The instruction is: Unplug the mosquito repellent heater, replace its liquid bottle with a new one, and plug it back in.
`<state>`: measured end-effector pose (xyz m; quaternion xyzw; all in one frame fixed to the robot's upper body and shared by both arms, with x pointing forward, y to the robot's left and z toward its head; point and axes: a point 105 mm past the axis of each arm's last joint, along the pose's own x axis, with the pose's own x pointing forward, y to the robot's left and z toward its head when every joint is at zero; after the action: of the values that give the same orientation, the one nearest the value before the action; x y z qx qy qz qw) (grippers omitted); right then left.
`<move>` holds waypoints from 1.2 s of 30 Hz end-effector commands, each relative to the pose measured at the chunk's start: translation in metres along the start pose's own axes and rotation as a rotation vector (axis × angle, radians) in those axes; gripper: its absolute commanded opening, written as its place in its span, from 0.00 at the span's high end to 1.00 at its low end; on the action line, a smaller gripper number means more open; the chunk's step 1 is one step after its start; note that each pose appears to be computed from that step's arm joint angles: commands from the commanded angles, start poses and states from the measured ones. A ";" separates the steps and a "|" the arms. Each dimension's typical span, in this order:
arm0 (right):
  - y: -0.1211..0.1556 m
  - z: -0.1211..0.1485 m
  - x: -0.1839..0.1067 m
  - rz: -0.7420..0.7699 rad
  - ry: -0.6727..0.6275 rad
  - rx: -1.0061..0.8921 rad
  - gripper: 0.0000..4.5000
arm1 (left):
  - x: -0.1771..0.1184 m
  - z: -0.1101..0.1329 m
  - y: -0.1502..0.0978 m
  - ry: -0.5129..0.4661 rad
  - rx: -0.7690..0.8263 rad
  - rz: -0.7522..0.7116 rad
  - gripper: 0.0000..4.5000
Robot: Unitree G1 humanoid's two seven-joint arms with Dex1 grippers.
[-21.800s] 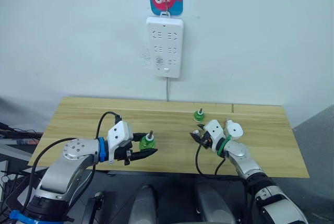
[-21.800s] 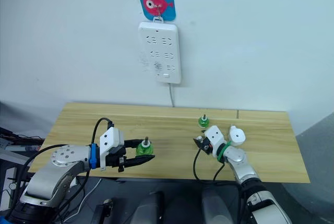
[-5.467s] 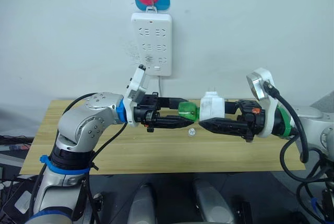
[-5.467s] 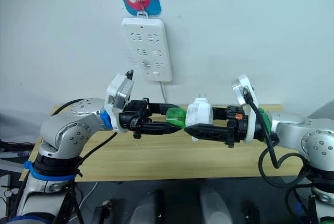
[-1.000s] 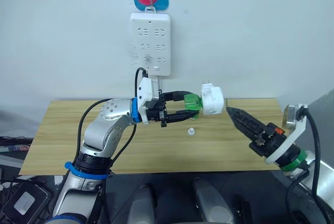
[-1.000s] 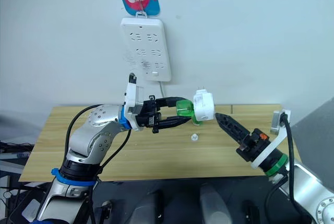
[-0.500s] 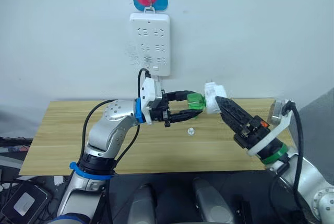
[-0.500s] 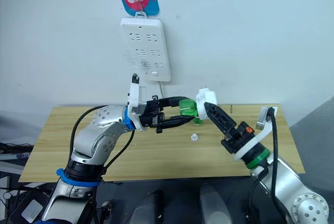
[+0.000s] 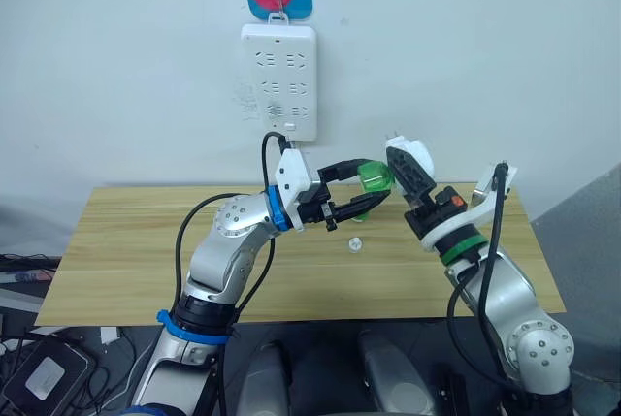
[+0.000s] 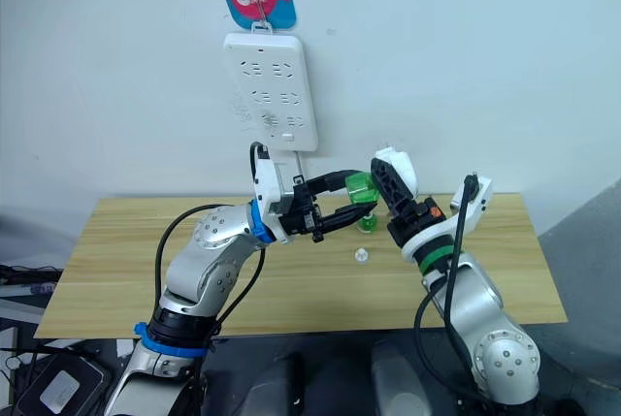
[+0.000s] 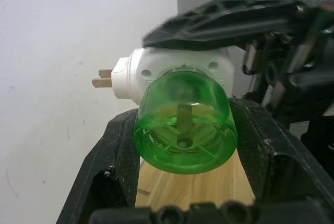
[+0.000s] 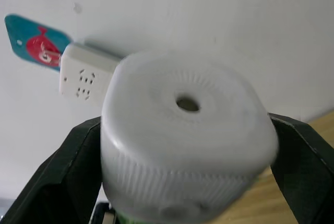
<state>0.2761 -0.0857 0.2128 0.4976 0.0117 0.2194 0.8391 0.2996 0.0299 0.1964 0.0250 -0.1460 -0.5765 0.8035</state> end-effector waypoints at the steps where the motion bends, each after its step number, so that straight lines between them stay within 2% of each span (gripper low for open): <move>1: 0.017 0.009 0.003 0.054 -0.054 0.018 0.00 | 0.004 0.016 -0.005 -0.062 0.043 0.008 0.47; 15: 0.027 0.010 0.007 0.085 -0.082 0.092 0.00 | 0.008 0.021 0.000 -0.107 0.015 0.102 0.47; 24: 0.027 0.011 0.006 0.105 -0.093 0.120 0.00 | 0.009 0.022 -0.006 -0.114 0.005 0.092 0.47; 27: 0.027 0.012 0.006 0.111 -0.100 0.134 0.12 | 0.009 0.022 -0.007 -0.116 -0.003 0.090 0.47; 30: 0.027 0.013 0.005 0.119 -0.105 0.150 0.34 | 0.008 0.021 -0.007 -0.115 -0.005 0.090 0.47; 36: 0.029 0.011 0.004 0.151 -0.096 0.164 0.34 | 0.008 0.020 -0.008 -0.118 -0.004 0.088 0.47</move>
<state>0.2804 -0.0802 0.2301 0.5614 -0.0215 0.2303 0.7945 0.2973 0.0253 0.2094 -0.0184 -0.1757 -0.5318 0.8283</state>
